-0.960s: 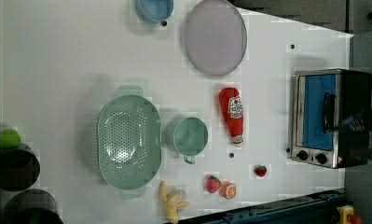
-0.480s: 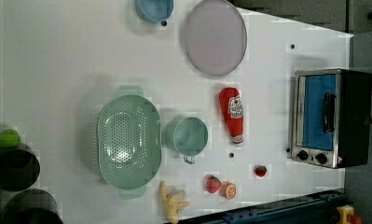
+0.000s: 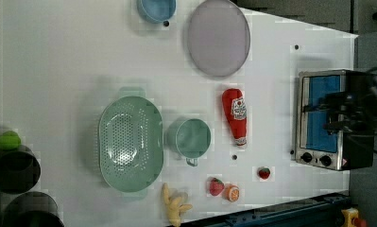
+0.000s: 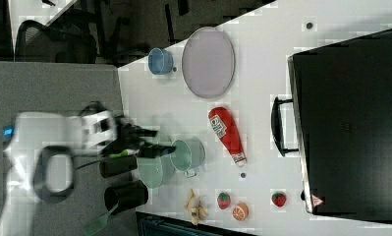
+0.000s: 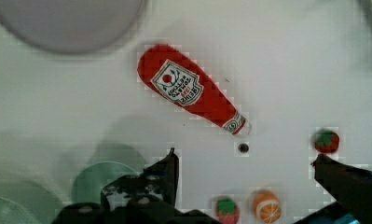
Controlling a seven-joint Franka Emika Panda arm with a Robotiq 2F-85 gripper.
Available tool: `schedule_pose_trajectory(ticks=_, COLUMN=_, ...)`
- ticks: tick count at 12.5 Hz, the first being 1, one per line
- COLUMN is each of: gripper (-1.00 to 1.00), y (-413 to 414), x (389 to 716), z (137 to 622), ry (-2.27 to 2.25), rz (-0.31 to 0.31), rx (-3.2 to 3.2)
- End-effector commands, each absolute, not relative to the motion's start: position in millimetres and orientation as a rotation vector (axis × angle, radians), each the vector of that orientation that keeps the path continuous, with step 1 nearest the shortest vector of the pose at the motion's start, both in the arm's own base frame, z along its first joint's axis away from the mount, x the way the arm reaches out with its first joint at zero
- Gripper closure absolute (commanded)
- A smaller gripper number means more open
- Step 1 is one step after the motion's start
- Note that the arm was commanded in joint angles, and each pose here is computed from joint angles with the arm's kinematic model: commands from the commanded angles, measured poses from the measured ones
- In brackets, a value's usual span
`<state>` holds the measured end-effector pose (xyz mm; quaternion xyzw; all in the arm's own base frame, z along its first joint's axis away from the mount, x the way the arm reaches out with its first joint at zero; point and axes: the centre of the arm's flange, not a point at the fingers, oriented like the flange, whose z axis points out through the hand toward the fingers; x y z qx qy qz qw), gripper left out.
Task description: Pick Ketchup from the table and place it in strainer.
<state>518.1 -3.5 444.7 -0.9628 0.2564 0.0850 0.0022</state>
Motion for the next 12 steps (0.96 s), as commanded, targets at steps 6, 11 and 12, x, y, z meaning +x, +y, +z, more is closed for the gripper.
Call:
schedule_pose_trajectory(ticks=6, gripper=-1.0, y=8.3, x=511.8, z=333.1, ry=-0.274, rz=0.07, rx=-3.083)
schedule_pose_trajectory(ticks=11, gripper=-1.0, y=18.2, x=507.9, z=253.3, ry=-0.303, rz=0.04, rx=-3.078)
schedule_pose_trajectory(ticks=12, gripper=-1.0, y=19.1, x=508.3, z=239.3, ry=-0.324, rz=0.028, rx=-3.083)
